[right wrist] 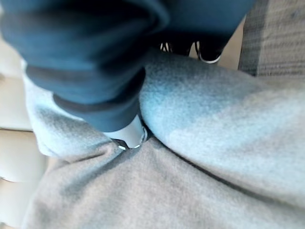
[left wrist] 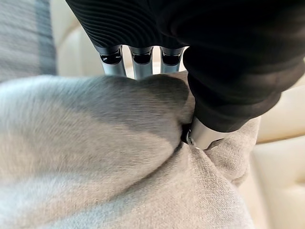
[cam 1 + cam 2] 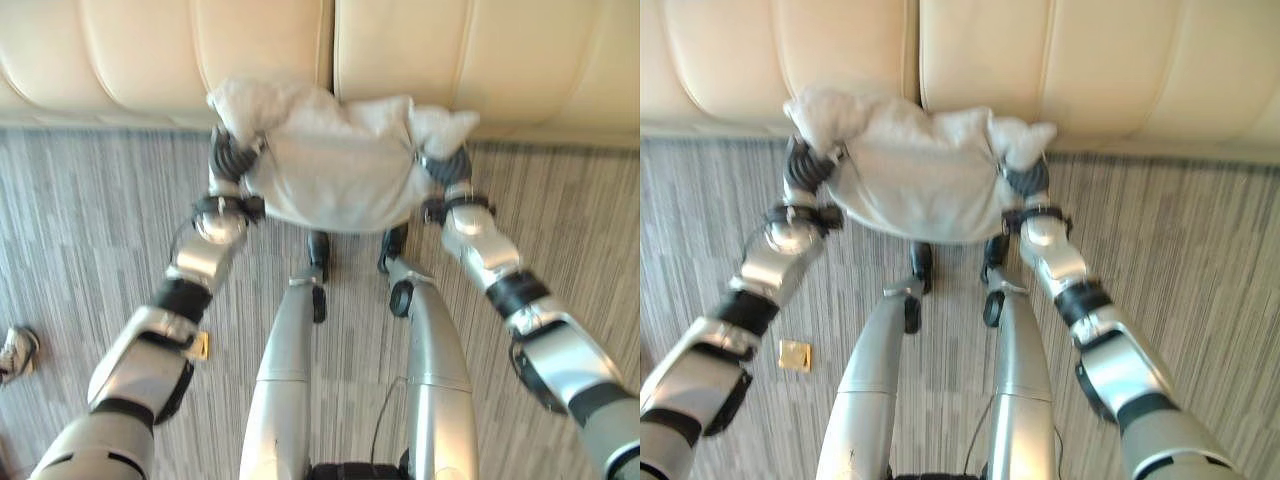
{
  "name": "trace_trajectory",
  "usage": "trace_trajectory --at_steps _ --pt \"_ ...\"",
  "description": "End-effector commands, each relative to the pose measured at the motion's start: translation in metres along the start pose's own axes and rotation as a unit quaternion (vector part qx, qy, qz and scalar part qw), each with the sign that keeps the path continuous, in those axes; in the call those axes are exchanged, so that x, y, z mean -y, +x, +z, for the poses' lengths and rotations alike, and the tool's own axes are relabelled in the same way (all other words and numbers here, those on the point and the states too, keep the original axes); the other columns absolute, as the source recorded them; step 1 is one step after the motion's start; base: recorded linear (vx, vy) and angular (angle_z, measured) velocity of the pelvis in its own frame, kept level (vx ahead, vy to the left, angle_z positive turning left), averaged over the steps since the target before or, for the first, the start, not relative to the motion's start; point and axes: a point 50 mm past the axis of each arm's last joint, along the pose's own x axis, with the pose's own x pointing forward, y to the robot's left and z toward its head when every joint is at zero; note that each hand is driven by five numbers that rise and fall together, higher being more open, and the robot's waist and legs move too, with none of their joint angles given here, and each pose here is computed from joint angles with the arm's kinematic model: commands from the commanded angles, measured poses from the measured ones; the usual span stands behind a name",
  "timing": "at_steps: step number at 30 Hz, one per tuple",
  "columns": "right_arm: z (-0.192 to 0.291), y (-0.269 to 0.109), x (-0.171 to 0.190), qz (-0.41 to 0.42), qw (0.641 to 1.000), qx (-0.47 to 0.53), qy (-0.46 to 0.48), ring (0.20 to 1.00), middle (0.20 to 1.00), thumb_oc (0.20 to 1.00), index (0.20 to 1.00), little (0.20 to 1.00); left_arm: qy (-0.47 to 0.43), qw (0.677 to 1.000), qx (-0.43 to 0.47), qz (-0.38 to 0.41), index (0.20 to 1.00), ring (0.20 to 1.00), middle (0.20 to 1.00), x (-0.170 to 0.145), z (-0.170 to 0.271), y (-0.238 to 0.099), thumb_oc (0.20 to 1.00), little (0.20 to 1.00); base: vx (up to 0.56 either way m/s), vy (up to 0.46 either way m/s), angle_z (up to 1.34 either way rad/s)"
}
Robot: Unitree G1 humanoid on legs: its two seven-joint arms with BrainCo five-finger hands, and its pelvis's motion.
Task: Pick up all the scattered cushions and arrange them neatly on the sofa.
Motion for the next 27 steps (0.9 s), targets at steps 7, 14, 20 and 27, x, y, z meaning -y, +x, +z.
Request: trace_trajectory --at_steps 7,14,20,27 --pt "0.0 -0.086 -0.004 0.129 0.987 0.099 0.007 0.2 0.2 0.2 0.2 0.2 -0.047 0.997 -0.006 -0.054 0.2 0.2 0.2 0.004 -0.03 -0.089 0.2 0.2 0.16 -0.022 -0.23" --pt "0.019 -0.12 0.029 0.125 0.981 0.144 -0.048 0.2 0.2 0.2 0.2 0.2 -0.02 0.998 -0.028 -0.055 0.2 0.2 0.2 -0.022 -0.034 -0.133 0.2 0.2 0.2 -0.074 -0.04" --pt "0.015 -0.128 0.034 0.121 0.983 0.131 -0.048 0.2 0.2 0.2 0.2 0.2 -0.024 0.997 -0.046 -0.056 0.2 0.2 0.2 -0.024 -0.038 -0.142 0.2 0.2 0.13 -0.072 -0.04" --pt "0.002 -0.129 0.051 0.087 0.991 0.095 -0.047 0.2 0.2 0.2 0.2 0.2 -0.029 0.996 -0.054 -0.067 0.2 0.2 0.2 -0.019 -0.041 -0.141 0.2 0.2 0.05 -0.092 0.07"
